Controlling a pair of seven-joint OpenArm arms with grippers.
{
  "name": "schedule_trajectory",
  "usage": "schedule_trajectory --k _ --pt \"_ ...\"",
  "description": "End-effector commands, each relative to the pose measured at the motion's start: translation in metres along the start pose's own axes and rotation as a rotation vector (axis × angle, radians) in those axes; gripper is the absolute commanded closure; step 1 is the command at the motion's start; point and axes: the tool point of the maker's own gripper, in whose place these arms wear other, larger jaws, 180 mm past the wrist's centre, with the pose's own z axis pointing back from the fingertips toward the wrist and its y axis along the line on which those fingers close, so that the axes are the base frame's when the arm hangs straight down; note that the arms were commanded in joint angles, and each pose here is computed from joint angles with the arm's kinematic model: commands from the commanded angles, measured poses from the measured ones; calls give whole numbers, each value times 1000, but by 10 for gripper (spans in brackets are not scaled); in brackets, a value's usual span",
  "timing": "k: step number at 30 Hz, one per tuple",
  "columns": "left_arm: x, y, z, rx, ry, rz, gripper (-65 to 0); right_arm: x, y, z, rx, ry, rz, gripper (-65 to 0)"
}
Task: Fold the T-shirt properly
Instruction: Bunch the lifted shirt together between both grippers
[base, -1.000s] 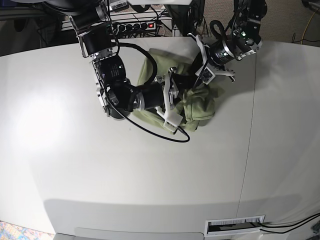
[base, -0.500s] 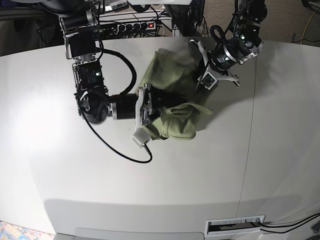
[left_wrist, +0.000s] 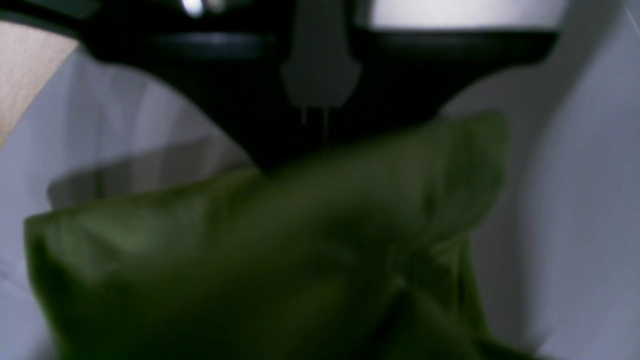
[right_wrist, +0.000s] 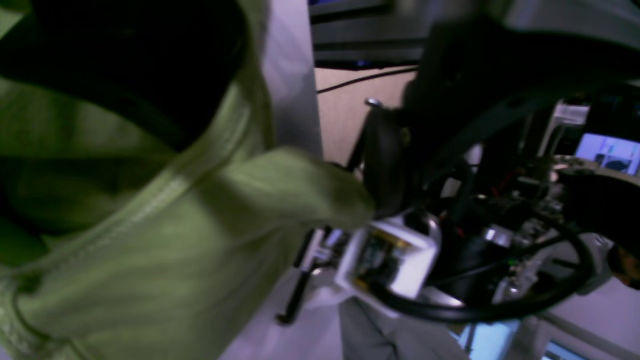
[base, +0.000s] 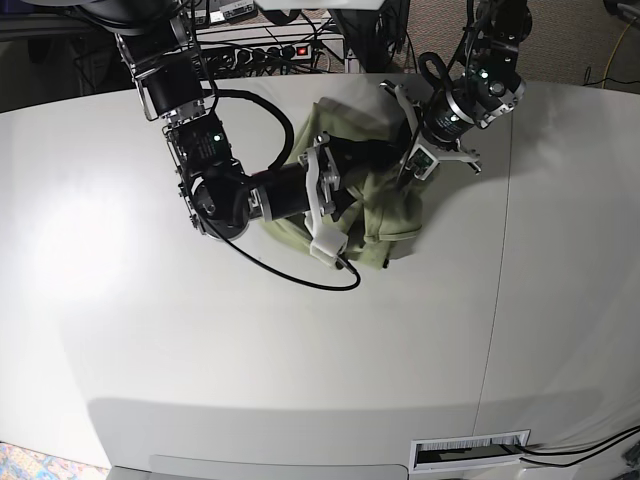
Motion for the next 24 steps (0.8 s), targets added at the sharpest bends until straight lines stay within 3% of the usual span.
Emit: schedule_trajectory --k 1,7,13,16,19,24 --pt "4 0 0 0 -11 -9 0 25 11 3 32 -72 44 -307" --pt "1 -1 -1 -2 -3 -4 0 51 3 25 -20 -180 67 -307" --pt "1 -1 -1 -2 -3 -4 0 73 -20 48 -161 -221 108 -307" --pt "1 -1 -1 -2 -3 -4 0 76 -17 48 -147 -230 112 -307" --pt "1 0 -1 -2 -3 -4 0 81 -4 46 -73 -276 103 -307" --pt "0 0 -1 3 3 -13 0 48 -11 27 -98 -166 68 -307"
